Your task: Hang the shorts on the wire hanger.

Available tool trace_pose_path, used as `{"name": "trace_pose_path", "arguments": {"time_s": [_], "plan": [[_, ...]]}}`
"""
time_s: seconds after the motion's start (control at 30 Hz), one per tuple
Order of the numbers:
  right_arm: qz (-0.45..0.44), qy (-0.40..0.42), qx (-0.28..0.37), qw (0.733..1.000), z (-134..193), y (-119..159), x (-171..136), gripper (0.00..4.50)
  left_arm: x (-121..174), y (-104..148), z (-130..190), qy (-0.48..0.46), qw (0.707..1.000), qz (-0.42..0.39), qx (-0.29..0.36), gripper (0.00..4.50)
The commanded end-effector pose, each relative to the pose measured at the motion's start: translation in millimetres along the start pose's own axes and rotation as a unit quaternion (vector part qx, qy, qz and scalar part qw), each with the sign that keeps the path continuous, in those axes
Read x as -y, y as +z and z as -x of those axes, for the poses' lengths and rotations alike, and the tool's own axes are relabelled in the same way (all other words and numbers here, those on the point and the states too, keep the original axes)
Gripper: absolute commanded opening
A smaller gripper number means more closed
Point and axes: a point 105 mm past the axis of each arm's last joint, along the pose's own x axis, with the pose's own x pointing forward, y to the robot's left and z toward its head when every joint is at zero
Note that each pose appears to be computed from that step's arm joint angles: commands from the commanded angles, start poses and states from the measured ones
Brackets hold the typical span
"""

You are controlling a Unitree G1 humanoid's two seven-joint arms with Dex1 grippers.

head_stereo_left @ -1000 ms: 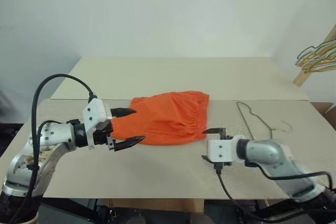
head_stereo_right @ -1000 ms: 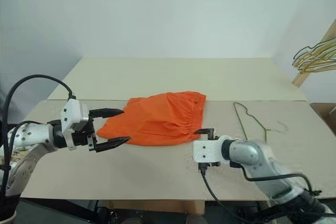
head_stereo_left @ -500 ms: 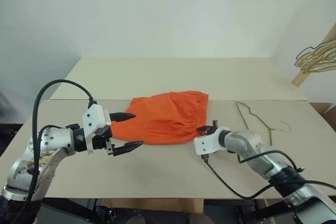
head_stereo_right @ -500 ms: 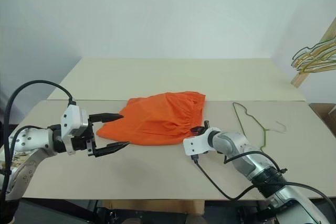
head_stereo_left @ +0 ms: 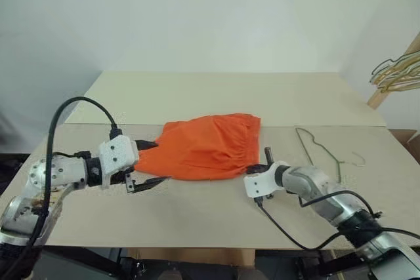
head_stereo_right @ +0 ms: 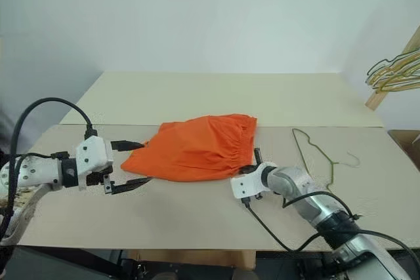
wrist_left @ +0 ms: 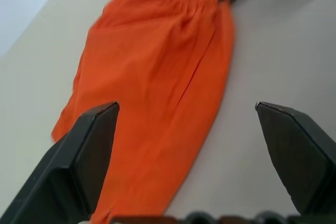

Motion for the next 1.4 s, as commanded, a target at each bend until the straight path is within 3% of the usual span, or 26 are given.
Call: {"name": "trace_pose_path", "arguments": {"time_s": [0.03, 0.2, 0.53, 0.67, 1.03, 1.27, 1.4], "plan": [[0.013, -0.028, 0.026, 0.999, 17.6, 10.3, 17.5, 0.01, -1.5, -20.9, 1.2, -0.004, 0.998, -0.047, -0.045, 4.50], [0.010, -0.031, 0.026, 0.999, 24.7, 10.9, 19.2, 0.01, 1.4, -57.3, -3.7, -0.017, 0.988, -0.102, -0.110, 4.50], [0.006, -0.039, 0.021, 0.999, 29.9, 10.6, 24.4, 0.01, -14.4, -81.8, -42.6, -0.023, 0.973, -0.182, -0.143, 4.50], [0.003, -0.040, 0.020, 0.999, 31.7, 11.8, 24.1, 0.00, -14.0, -83.9, -54.8, -0.034, 0.972, -0.190, -0.136, 3.61], [-0.005, -0.041, 0.018, 0.999, 34.6, 14.8, 23.6, 0.00, -25.3, -89.8, -74.3, -0.022, 0.974, -0.180, -0.136, 0.03], [-0.010, -0.040, 0.019, 0.999, 38.9, 13.6, 22.2, 0.00, -41.1, -82.1, -60.4, -0.022, 0.977, -0.176, -0.117, 0.03], [-0.027, -0.013, 0.059, 0.998, 55.1, 21.7, 12.0, 0.00, -34.5, -68.0, -29.2, -0.100, 0.978, -0.168, -0.075, 0.03]]}}
